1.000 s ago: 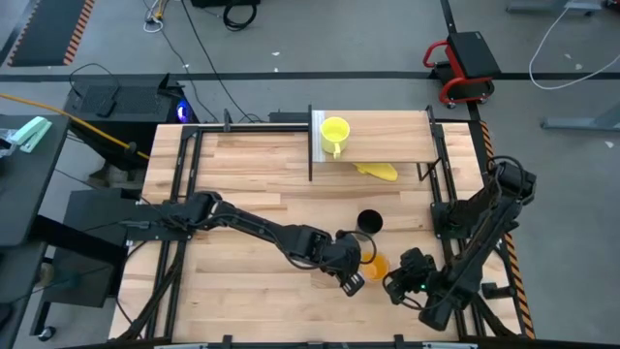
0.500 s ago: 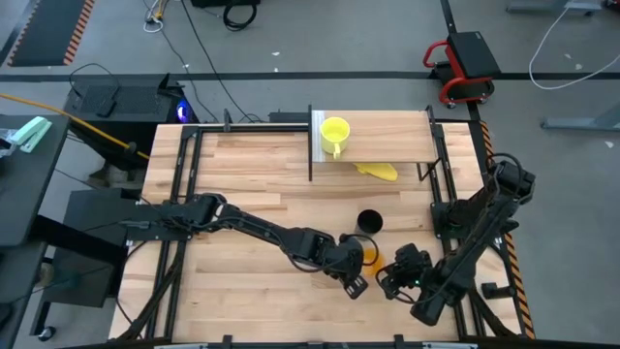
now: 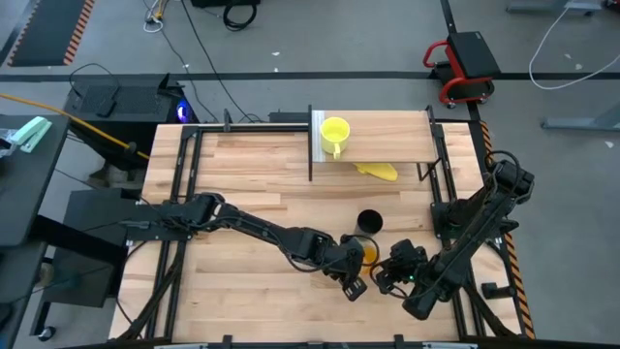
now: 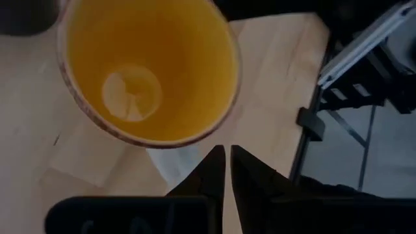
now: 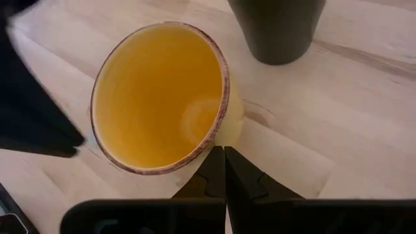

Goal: Stack small to large cups/mugs on shelf
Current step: Put the orange mug on the shelf

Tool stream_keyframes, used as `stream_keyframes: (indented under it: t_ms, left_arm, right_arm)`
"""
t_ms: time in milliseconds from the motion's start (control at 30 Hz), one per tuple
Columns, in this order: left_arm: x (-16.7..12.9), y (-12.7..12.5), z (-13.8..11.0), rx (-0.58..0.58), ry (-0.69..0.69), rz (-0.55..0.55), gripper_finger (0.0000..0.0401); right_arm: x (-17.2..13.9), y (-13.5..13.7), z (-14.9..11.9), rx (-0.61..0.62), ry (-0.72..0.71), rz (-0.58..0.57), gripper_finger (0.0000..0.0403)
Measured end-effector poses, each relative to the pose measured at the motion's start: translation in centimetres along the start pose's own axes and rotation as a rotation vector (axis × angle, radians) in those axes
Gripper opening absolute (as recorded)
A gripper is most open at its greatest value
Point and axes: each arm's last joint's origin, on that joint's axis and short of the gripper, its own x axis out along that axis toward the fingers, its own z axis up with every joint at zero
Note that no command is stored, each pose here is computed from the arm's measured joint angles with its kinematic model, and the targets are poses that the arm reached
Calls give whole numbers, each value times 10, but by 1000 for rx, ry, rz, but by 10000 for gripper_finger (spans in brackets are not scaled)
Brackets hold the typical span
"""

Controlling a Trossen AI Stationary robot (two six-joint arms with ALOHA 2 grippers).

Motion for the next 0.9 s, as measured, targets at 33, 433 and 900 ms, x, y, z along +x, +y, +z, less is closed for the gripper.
stream_keyframes:
  t_ms: [33,433,900]
  left_arm:
    - [-7,-1,1,10,8,10,28]
    - [-8,9,-14,6,110,149,16]
    - [5,14,-11,-7,101,133,15]
  right_arm:
    - [0,0,-1,-1,4,0,1]
    - [-2,1,-3,7,23,21,1]
    - [4,9,4,-2,28,41,1]
